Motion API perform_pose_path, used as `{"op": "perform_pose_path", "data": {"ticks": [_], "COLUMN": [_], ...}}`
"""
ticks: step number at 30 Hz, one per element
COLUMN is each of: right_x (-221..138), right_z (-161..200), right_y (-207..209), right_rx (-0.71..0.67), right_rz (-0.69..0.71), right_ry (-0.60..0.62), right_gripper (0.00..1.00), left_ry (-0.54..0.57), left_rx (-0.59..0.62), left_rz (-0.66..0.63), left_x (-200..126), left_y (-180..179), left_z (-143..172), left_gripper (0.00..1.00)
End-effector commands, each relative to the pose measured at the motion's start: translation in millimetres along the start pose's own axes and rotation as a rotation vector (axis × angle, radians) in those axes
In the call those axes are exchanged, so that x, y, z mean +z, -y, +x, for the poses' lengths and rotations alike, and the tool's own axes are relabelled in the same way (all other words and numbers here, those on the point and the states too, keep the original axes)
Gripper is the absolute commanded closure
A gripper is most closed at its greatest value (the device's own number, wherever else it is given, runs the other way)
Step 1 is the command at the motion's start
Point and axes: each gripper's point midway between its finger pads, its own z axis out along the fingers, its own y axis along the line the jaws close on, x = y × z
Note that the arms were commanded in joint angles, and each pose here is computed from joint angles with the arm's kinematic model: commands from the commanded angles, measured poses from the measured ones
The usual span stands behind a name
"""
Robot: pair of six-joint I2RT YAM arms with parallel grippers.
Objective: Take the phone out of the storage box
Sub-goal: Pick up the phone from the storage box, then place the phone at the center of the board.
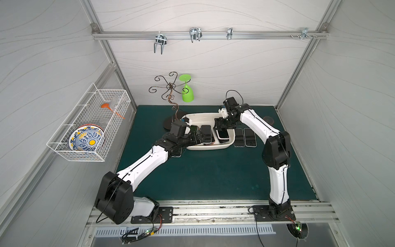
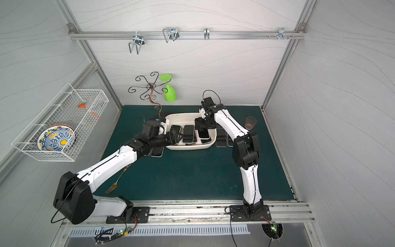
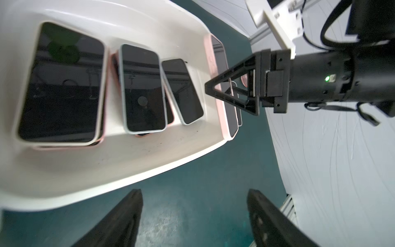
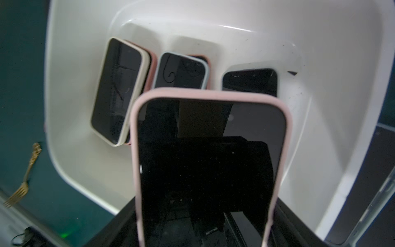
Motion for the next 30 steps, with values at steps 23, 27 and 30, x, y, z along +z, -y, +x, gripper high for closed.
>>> {"op": "perform_pose_path", "data": {"ticks": [23, 27, 30], "right_x": [-52.8, -45.8, -43.1], "right_z": [54.2, 55.2, 53.6], "right_y": [-67.9, -70.4, -69.6], "right_rx": [0.056, 0.069, 0.095], "right_rz": [-0.249, -0.287, -0.329], "right_ry": [-0.026, -0.047, -0.054], "right_gripper": [0.40, 0.39, 0.35], "left_ry": [0.119, 0.133, 0.143], "left_rx": [-0.117, -0.124, -0.129], "left_rz": [0.183, 0.192, 0.202], "left_x": [58.4, 51.8, 45.6], "left_y": [78.1, 80.8, 84.0], "left_z": [-8.3, -9.1, -11.3], "left_gripper": [0.64, 0.80, 0.90]}}
